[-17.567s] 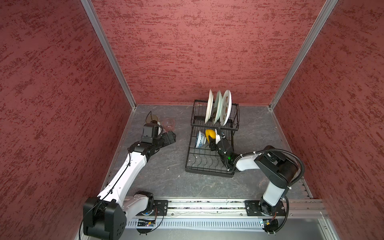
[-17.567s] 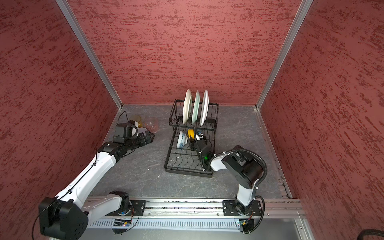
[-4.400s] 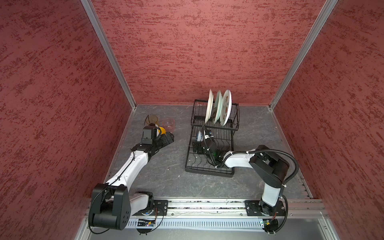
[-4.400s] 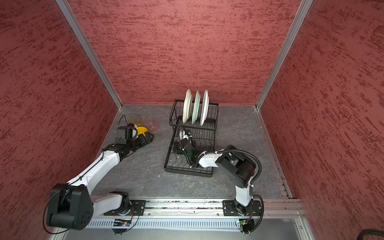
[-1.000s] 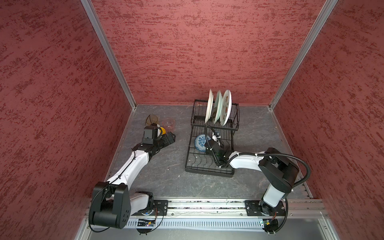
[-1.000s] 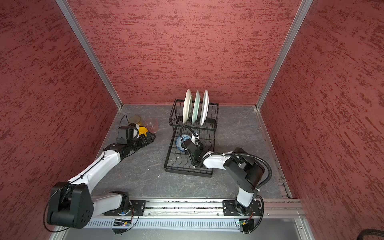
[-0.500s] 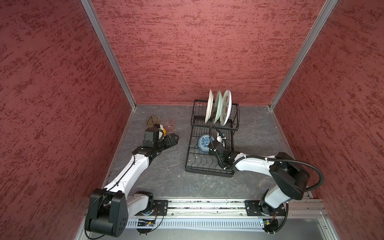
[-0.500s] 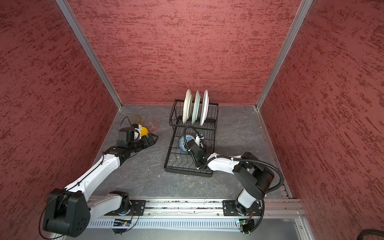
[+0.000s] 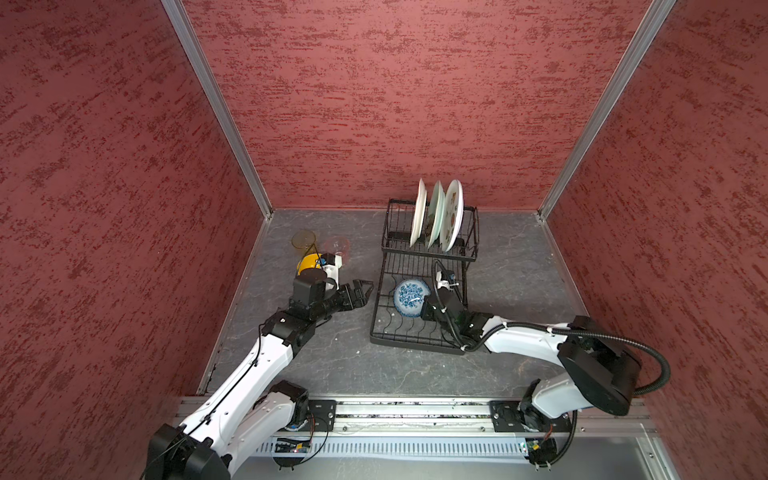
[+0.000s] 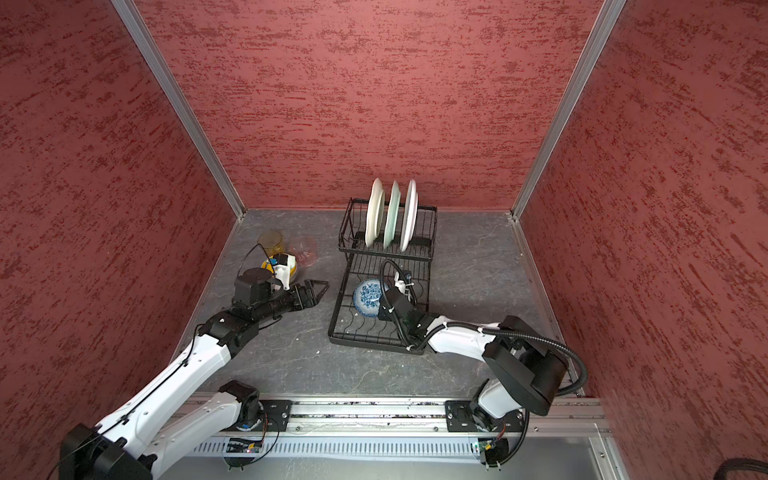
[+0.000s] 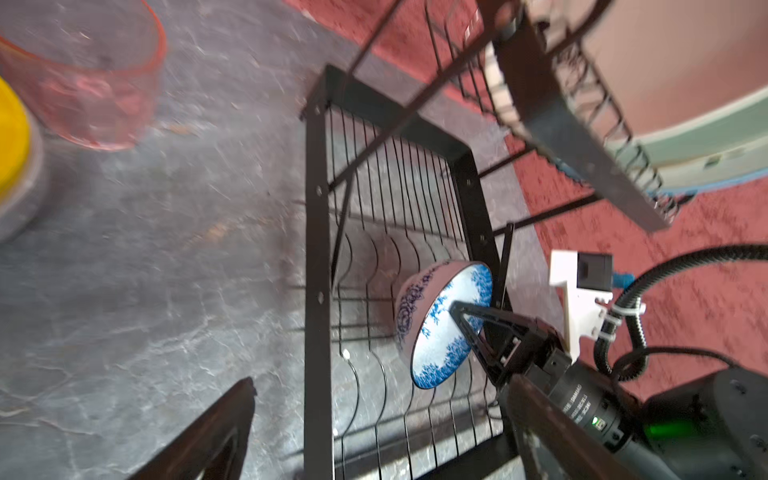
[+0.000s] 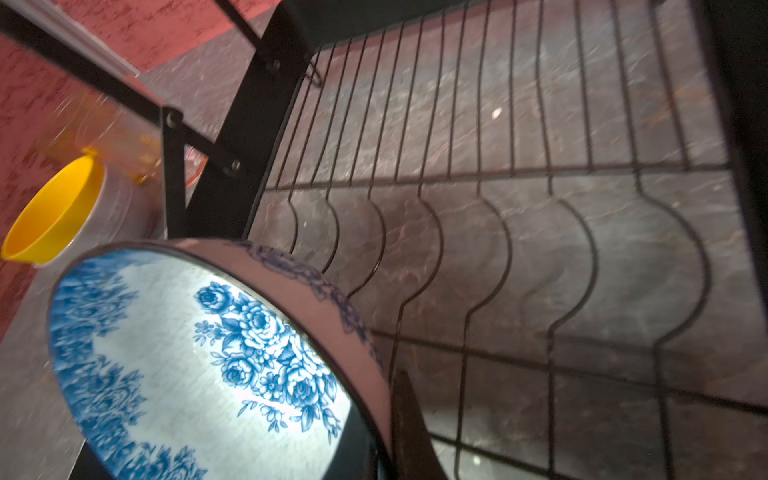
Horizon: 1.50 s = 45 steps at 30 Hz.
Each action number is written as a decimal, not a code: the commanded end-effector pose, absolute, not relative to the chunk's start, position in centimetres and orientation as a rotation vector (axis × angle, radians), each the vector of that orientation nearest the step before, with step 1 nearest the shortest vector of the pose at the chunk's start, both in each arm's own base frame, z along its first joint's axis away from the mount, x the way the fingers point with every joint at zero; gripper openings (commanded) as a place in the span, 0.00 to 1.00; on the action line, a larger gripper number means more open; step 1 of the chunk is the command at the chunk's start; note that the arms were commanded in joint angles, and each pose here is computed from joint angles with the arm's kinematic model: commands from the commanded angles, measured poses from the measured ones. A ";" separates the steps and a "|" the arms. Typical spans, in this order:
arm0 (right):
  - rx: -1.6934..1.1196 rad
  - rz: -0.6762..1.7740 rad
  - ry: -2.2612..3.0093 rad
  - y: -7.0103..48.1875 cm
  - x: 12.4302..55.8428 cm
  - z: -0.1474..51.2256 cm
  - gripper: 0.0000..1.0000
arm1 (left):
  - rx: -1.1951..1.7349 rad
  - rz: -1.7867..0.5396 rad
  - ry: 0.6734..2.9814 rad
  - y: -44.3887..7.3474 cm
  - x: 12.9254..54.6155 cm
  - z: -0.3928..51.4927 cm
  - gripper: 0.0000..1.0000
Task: Unload the mixed dishes from the dish rack
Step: 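Lift the floral bowl out of the rack while the left gripper reaches toward it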
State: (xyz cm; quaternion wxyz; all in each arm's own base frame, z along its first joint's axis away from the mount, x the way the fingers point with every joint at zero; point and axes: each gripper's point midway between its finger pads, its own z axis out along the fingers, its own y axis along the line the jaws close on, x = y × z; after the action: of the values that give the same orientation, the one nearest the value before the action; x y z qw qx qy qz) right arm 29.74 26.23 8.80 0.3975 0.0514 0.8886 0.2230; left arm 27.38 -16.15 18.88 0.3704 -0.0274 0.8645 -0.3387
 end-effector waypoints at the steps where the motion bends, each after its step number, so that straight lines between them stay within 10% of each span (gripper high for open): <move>1: 0.078 0.784 2.134 29.2 29.3 13.6 0.00 | -0.065 -0.870 2.230 -16.8 27.1 18.4 0.89; 32: -0.066 0.832 2.140 32.2 27.2 16.3 0.00 | 0.068 -0.708 2.316 -20.7 26.3 15.0 0.55; 45: -0.140 0.885 2.125 33.3 26.4 17.3 0.00 | 0.063 -0.655 2.357 -20.9 27.1 14.1 0.03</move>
State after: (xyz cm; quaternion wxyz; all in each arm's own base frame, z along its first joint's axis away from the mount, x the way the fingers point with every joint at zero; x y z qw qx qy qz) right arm 26.59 31.06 13.26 0.3885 -0.0468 0.8755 0.2835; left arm 25.99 -21.07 12.69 0.3243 0.0434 0.9109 -0.2515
